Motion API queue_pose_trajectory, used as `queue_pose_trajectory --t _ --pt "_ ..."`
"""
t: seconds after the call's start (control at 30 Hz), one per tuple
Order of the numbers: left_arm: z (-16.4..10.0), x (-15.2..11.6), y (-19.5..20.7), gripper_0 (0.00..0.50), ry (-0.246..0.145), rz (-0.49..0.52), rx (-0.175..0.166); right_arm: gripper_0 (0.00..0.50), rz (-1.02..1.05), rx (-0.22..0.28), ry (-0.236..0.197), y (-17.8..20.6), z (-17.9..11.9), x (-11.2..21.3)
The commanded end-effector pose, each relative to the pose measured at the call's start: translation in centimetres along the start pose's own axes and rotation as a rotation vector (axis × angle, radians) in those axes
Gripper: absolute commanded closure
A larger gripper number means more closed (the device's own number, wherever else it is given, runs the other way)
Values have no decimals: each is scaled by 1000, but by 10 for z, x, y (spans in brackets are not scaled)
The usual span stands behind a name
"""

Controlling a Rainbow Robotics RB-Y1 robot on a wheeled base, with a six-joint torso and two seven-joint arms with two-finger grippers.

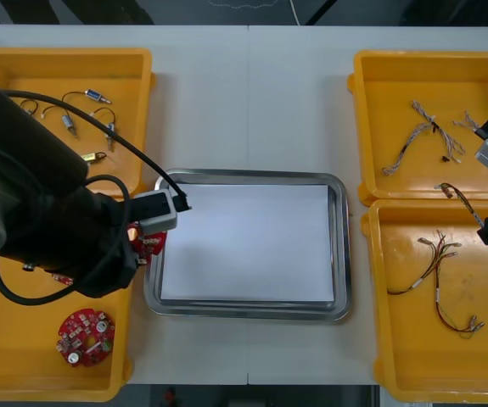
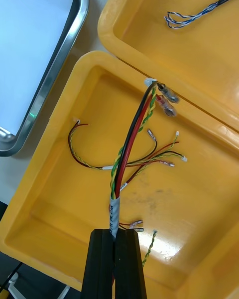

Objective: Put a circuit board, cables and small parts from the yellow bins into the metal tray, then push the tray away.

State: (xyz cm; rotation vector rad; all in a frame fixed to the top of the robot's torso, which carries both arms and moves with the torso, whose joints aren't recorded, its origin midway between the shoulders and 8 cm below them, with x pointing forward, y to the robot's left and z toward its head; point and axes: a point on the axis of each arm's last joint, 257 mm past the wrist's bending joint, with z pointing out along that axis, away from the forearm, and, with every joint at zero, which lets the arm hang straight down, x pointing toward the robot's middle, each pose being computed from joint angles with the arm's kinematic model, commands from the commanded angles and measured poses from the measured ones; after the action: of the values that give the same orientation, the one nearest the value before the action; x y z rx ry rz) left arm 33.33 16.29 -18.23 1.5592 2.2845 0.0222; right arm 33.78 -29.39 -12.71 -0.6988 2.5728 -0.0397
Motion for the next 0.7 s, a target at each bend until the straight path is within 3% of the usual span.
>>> queue_pose_trajectory --t 0.03,0.33,0.7 --pt "4 -37 -12 500 -40 -113 -24 500 -62 27 -3 0 -9 -4" --pt "37 -62 -20 500 -36 -91 -2 500 -56 15 -7 3 -6 -5" --pt "82 -70 -24 500 -18 -72 -2 500 -61 9 -7 4 -6 -5"
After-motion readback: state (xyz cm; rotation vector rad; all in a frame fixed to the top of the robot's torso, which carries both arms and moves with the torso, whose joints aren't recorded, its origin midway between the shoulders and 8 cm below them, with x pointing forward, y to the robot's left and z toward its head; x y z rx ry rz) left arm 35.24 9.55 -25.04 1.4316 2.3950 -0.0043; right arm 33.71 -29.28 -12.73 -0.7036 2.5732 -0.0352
